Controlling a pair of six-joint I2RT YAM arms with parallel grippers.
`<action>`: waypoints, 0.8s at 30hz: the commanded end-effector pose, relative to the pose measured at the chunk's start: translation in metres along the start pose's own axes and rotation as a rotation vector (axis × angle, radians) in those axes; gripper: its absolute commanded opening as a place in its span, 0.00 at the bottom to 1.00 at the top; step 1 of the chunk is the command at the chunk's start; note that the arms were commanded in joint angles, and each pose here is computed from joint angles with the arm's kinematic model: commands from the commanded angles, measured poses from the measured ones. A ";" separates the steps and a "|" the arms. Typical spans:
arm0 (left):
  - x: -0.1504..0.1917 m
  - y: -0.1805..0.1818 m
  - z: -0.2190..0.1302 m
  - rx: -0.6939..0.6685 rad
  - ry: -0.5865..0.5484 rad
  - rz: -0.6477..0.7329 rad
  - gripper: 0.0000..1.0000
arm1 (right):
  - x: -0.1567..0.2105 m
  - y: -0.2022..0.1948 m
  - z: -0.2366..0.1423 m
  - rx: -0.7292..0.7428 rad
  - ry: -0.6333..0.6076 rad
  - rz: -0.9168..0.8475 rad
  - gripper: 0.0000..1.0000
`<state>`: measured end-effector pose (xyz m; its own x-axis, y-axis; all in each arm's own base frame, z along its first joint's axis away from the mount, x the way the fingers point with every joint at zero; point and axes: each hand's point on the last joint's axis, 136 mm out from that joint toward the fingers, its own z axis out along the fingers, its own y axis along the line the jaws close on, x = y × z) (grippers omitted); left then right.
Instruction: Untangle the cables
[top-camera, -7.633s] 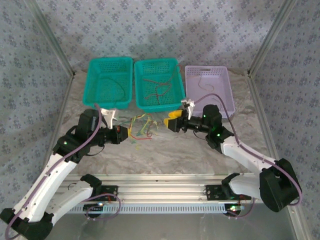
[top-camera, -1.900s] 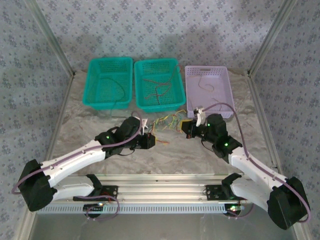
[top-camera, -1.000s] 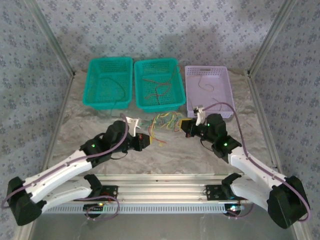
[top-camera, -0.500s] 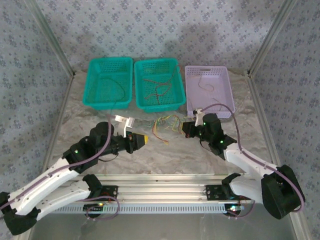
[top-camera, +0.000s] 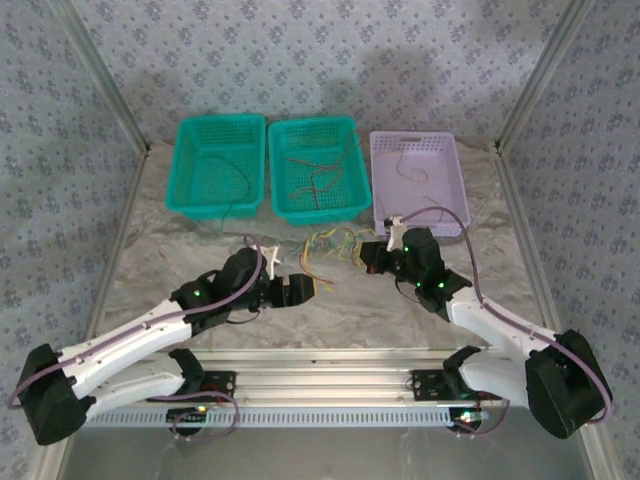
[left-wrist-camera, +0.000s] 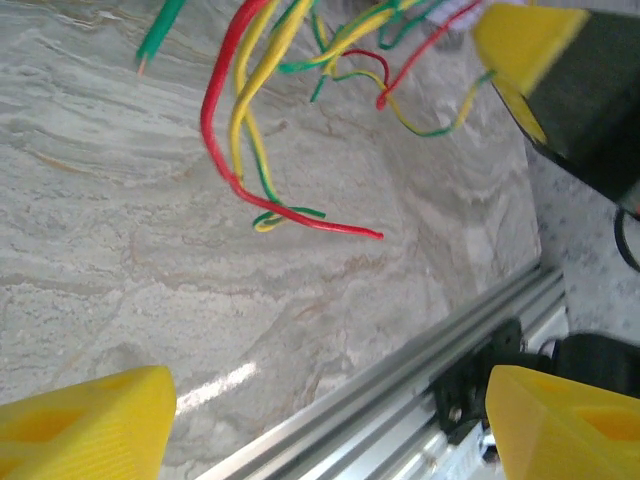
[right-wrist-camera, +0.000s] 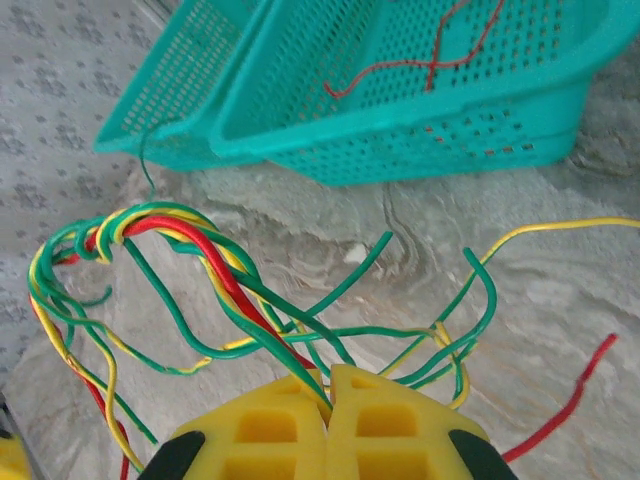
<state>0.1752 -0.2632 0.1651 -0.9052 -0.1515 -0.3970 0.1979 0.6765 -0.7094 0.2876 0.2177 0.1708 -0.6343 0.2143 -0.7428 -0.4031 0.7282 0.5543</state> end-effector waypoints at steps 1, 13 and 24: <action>-0.021 -0.010 0.007 0.038 -0.112 -0.115 0.80 | -0.027 0.019 -0.004 -0.045 -0.115 0.007 0.00; -0.033 -0.003 0.020 -0.003 -0.211 -0.238 0.66 | -0.021 0.033 0.002 -0.063 -0.116 -0.027 0.00; -0.027 -0.001 0.031 -0.017 -0.174 -0.244 0.42 | -0.020 0.037 0.003 -0.061 -0.117 -0.053 0.00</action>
<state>0.2082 -0.2735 0.1491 -0.8510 -0.4184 -0.3175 -0.0319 0.6446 -0.7639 0.2826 0.2396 0.1865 -0.5813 0.2312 -0.7802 -0.4496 0.7079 0.5448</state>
